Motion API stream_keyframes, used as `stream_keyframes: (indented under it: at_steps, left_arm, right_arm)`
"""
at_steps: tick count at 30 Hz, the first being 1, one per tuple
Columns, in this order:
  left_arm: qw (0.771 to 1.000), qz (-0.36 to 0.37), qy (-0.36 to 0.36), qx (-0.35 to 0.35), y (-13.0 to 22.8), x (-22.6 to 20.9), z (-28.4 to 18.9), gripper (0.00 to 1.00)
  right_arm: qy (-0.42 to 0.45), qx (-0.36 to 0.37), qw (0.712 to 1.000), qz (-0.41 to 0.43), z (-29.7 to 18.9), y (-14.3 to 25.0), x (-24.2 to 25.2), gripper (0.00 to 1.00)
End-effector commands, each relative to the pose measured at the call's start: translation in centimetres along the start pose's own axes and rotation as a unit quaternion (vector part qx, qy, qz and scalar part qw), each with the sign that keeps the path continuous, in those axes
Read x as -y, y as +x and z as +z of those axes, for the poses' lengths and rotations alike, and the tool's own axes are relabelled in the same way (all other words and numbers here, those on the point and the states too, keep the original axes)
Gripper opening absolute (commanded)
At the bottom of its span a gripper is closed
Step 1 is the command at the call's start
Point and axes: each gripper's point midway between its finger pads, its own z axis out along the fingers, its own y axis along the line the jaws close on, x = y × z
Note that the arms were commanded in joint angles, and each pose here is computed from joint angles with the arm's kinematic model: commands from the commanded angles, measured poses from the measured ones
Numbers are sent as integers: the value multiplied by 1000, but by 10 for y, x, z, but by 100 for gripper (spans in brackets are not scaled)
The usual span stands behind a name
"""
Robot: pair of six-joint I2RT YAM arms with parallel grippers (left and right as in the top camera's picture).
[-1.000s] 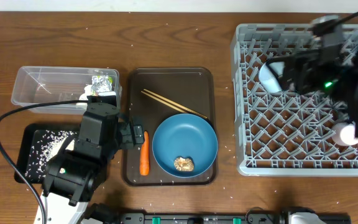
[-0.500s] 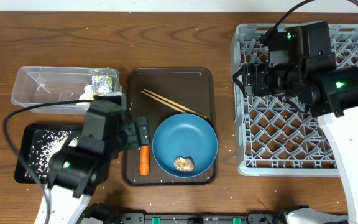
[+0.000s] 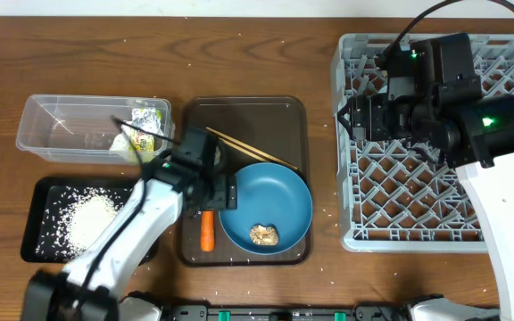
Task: Sort waste into correct bins and load items into the dishwasher rack
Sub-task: 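Grasp the rim of the blue plate with the left gripper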
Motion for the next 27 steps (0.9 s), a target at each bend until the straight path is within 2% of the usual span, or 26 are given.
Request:
stream_keyframes:
  at_steps: [1,2,4,7,10,12,21,27]
  left_arm:
    - [999,27,-7,-33,8,0,19,67]
    - [999,30,-10,-41,10,0,24,59]
    - [997,42,-15,-56,12,0,36,51]
    - [996,53,-17,-68,15,2,47,33]
    - [995,65,-16,-68,15,6,51,24]
    - [995,72,-14,-64,15,9,51,6]
    - [996,75,-10,-55,11,13,46,6]
    - [997,78,8,-11,-4,25,9,6]
  right_arm:
    - [11,5,1000,9,-3,-1,5,82]
    - [13,4,1000,9,-4,0,6,82]
    - [14,2,1000,8,-4,1,6,82]
    - [14,0,1000,8,-4,2,6,82]
    - [14,0,1000,9,-3,2,6,82]
    - [14,-1,1000,9,-4,2,6,82]
    - [19,-7,1000,10,-4,5,8,83]
    - [23,-10,1000,7,-4,7,9,82]
